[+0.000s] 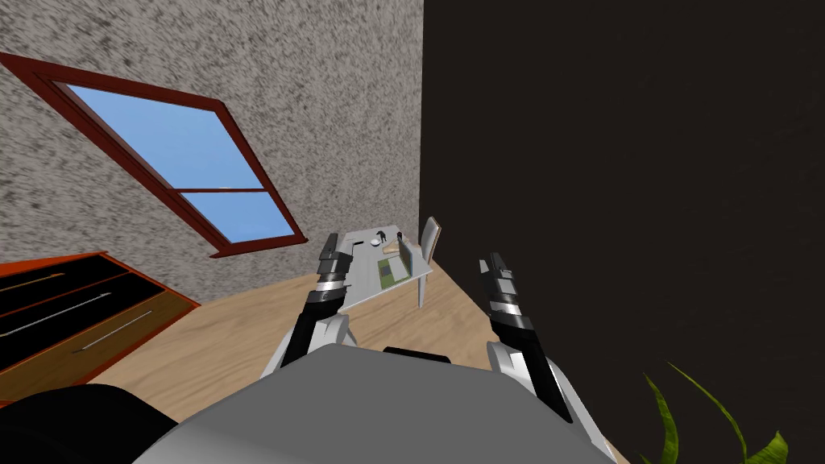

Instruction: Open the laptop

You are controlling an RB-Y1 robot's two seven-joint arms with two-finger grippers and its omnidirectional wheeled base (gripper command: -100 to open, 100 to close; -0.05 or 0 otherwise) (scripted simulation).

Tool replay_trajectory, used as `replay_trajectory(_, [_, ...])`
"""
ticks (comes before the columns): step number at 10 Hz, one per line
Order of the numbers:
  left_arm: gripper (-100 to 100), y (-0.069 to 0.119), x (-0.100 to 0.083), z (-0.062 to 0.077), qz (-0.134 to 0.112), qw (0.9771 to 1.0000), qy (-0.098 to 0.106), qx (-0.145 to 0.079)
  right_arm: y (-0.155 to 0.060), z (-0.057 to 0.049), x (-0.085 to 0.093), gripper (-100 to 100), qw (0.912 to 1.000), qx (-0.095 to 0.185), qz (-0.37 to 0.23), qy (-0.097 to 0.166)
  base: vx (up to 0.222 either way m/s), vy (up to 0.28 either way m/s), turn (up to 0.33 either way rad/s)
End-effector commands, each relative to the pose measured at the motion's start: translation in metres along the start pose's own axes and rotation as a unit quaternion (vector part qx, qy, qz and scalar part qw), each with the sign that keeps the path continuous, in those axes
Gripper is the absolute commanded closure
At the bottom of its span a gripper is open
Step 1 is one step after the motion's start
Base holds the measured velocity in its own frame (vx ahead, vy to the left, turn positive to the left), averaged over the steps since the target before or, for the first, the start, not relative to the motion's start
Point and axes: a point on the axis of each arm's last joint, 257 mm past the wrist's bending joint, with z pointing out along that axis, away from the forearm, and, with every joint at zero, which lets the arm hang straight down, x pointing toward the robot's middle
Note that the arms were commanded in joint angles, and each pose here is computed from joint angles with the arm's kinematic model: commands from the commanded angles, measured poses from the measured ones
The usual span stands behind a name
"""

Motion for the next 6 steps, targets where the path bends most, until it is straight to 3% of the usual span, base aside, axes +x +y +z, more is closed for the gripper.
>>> replay_trajectory(1, [0,0.0000,0.0000,0.0000,0.000,1.0000,0.000,0.000,0.0000,0.0000,0.0000,0,1.0000,0.000,0.000,0.000,0.000,0.000,0.000])
replay_trajectory(4, [0,-0.0001,0.0000,0.0000,0.000,1.0000,0.000,0.000,0.0001,0.0000,0.0000,0,1.0000,0.000,0.000,0.000,0.000,0.000,0.000])
replay_trajectory(5, [-100,0.0015,0.0049,0.0003,0.012,0.9997,0.022,-0.003,0.0001,0.0000,0.0000,0,1.0000,0.000,0.000,0.000,0.015,-0.015,0.001])
replay_trajectory(6, [-100,0.0033,0.0075,0.0003,0.020,0.9992,0.034,-0.007,-0.0002,-0.0001,0.0000,0,1.0000,0.000,0.000,0.000,0.026,-0.030,0.003])
